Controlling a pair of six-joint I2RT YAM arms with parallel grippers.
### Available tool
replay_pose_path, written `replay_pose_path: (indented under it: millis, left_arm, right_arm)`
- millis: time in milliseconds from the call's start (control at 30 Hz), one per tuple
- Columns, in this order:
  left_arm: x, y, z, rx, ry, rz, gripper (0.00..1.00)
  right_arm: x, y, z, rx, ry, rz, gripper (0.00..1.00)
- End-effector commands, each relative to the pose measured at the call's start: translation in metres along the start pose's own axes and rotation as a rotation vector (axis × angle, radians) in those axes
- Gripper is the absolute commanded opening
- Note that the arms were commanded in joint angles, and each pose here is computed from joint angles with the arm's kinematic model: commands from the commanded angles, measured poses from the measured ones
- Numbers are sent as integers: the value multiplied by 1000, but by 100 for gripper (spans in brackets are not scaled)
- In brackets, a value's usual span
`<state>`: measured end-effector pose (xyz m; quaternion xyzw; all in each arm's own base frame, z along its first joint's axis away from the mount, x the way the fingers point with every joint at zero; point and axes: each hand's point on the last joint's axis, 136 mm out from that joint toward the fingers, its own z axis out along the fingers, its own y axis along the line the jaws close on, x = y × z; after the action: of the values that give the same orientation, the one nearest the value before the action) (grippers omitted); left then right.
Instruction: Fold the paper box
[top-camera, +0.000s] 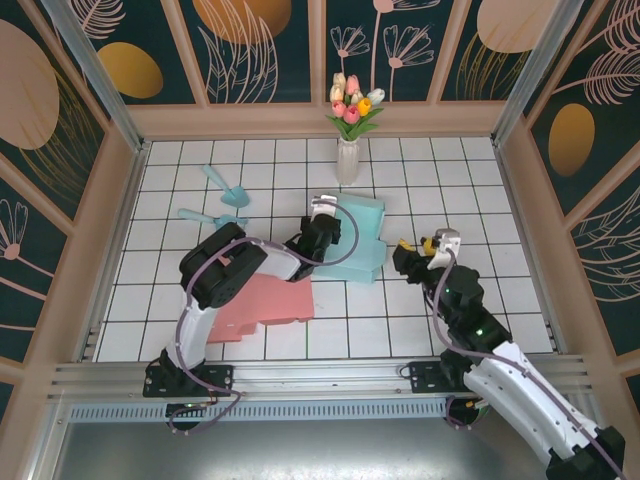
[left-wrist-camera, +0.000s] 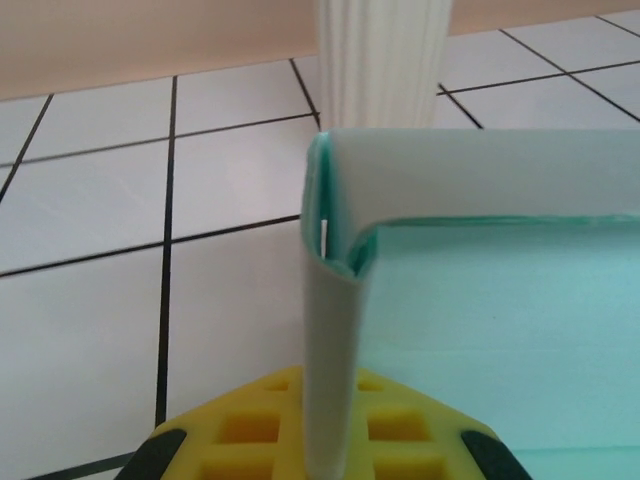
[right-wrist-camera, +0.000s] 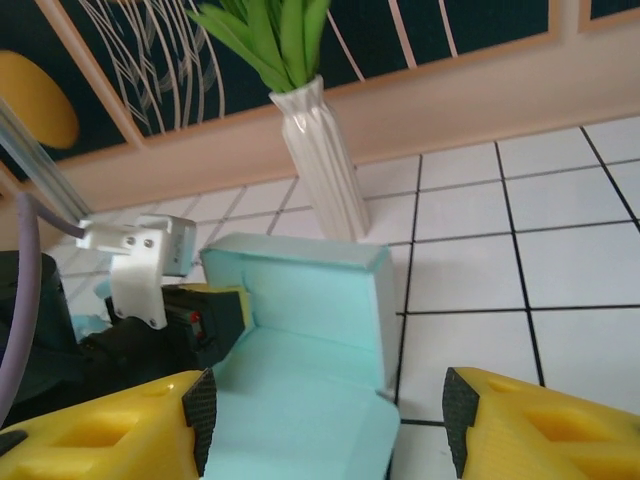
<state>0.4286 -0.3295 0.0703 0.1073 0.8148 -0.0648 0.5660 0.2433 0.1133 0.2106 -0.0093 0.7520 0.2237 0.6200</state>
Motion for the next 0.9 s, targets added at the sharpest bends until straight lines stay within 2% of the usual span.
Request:
replay_pose_path:
  millis: [0,100,267,500,600,700,800,867]
  left_arm:
    - [-38,-12,-21,87,29,83,0]
    - [-53,-21,-32,152,107,142,0]
    - [-49,-48,-46,309,298,245,0]
    - [-38,-66,-55,439,487,412,0]
    - [-34,-68,-62,458,593,475,0]
    - [-22,-68,-72,443,684,583,0]
    - [0,-62,-80,366,757,760,0]
    - [10,-64,-83,324,763,889,0]
  right_arm:
    - [-17,6,-10,-39,-52,88,64]
    - [-21,1,-16,-10,-58,141,64]
    - [-38,15,-33,-100,-98,188,63]
    - [-58,11,-57,-107,-208,169,64]
    - [-61,-3,-60,-32,-236,157,66]
    - [-61,-4,-60,-25,-238,154,66]
    - [-60,-4,-60,-27,-236,165,66]
    - [-61,-3,-60,-32,-239,168,66]
